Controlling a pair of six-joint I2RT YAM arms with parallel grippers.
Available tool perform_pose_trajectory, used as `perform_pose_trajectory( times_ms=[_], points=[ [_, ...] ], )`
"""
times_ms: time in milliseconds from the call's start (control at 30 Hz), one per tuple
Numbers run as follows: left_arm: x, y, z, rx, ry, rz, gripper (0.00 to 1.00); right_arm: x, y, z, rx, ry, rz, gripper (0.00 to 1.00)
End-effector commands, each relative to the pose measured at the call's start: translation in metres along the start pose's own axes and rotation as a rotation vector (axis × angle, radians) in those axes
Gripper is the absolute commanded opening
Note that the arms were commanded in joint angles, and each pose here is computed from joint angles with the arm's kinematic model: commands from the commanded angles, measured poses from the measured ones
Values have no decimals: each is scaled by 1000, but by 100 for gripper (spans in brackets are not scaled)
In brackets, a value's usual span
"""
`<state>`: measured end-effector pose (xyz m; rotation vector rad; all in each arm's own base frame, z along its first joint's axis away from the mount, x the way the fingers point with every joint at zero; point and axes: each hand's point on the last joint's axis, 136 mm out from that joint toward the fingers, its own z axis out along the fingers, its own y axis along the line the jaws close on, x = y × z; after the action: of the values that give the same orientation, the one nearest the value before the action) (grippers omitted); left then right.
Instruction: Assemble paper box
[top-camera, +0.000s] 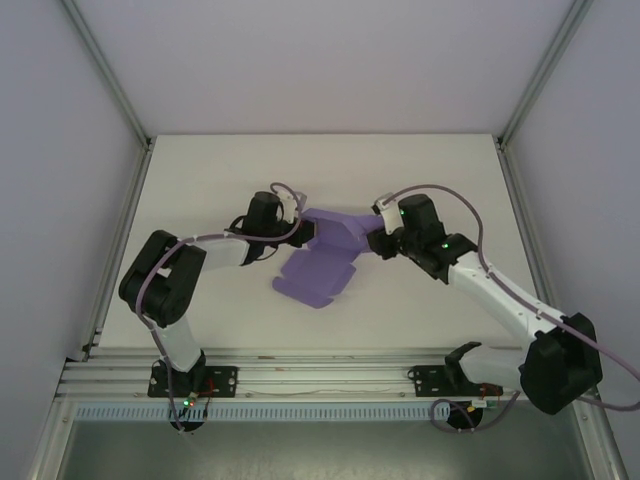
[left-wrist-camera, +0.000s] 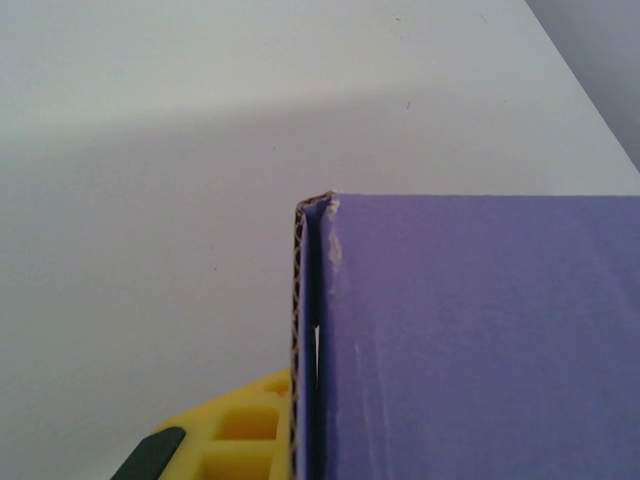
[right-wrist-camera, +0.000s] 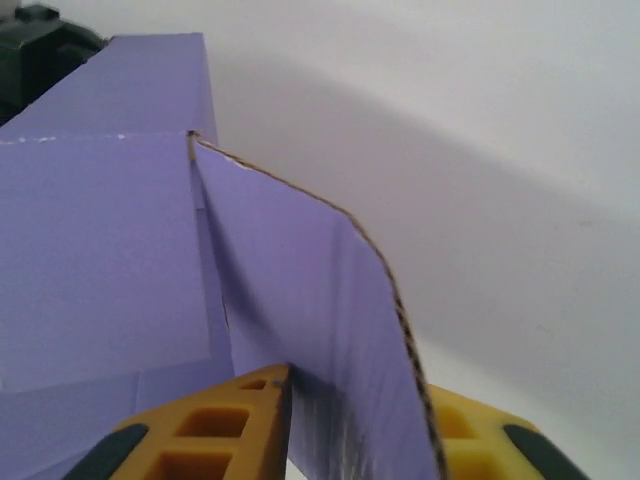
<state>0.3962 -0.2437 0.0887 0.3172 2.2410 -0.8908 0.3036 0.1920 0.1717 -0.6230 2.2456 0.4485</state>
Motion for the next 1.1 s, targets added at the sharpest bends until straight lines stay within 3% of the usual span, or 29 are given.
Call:
perform_pose_trajectory(
  times_ms=[0,33,67,233,433,633,767,833,900,1000,1067],
  points=[
    [-13,-3,0,-15,-5,-32,0,-19,13,5,-79,-52,18,8],
    [-15,1,1,-44,-10,-45,0,-19,17,6,-100,-48,29,1],
    [-17,9,1,-97,-23,-65,0,-19,18,8,-111,-44,44,0],
    [-16,44,4,-377,-33,-94,0,-23,23,11,-136,-85,150,0],
    [-8,93,-10,-705,-15,-168,0,-24,24,3,-85,-120,154,0],
    [-7,111,-23,-848,-12,-196,0,-25,23,0,-75,-130,154,0],
    [1,107,-8,-776,25,-195,0,-26,22,4,-76,-131,158,0],
    [1,102,-3,-743,36,-194,8,-26,23,5,-83,-132,160,0],
    [-3,94,3,-684,32,-197,8,-27,27,5,-106,-136,160,0],
    [-13,57,18,-438,2,-153,8,-24,30,8,-123,-126,151,0],
    [-18,34,21,-292,-20,-124,15,-19,28,12,-114,-110,150,0]
  ],
)
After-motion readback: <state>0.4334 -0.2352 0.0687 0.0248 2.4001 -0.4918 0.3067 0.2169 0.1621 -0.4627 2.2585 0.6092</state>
